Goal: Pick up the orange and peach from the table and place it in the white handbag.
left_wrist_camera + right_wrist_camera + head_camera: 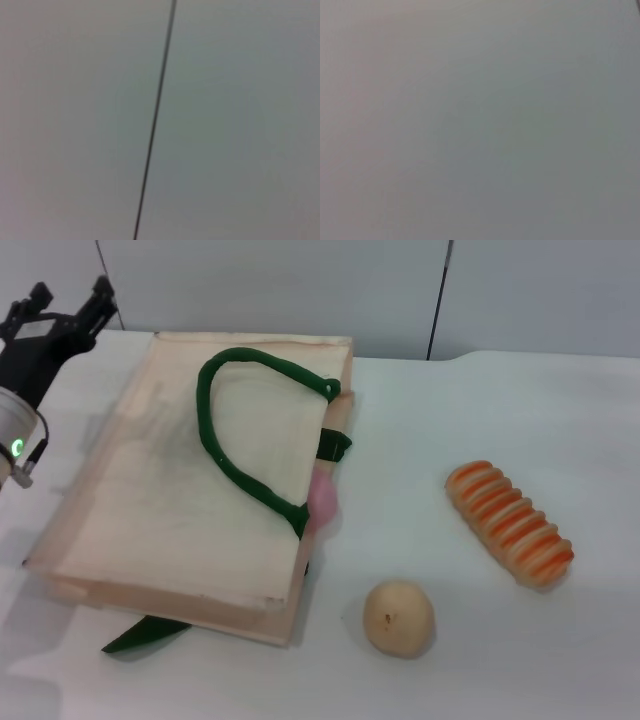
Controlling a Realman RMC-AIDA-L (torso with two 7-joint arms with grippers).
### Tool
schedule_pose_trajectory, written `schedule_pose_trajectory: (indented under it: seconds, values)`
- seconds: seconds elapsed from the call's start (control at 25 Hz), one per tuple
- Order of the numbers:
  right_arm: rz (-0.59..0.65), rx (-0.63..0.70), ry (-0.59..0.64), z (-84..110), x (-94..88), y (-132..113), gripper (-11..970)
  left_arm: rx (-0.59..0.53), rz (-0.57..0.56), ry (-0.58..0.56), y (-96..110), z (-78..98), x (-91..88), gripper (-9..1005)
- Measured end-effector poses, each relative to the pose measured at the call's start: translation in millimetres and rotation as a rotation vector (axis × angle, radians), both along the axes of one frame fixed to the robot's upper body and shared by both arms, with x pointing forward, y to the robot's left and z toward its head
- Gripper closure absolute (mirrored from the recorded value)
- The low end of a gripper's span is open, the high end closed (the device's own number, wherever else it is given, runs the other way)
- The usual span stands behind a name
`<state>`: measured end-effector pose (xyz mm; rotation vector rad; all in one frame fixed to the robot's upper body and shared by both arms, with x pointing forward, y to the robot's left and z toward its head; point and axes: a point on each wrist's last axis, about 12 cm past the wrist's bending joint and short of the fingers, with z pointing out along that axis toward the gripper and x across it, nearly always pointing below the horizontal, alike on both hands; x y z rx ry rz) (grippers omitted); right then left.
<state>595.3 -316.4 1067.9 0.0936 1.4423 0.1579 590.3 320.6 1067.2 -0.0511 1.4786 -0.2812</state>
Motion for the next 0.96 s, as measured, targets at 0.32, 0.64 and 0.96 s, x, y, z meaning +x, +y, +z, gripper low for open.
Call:
schedule_pose_trajectory:
  seconds: [0.32, 0.64, 0.96]
  values:
    - [-0.012, 0.004, 0.005, -3.3, -5.3, -4.7, 67, -0.024, 0.002, -0.04, 3.2, 1.0, -7.6, 110]
    - [-0.008, 0.01, 0.0, -4.7, -8.4, -3.8, 68, -0.03, 0.0, -0.052, 3.9, 1.2, -10.2, 110]
    - [-0.003, -0.002, 0.006, -4.8, -6.5, -1.3, 67, -0.046, -0.004, -0.062, 3.5, 2.7, -10.2, 110]
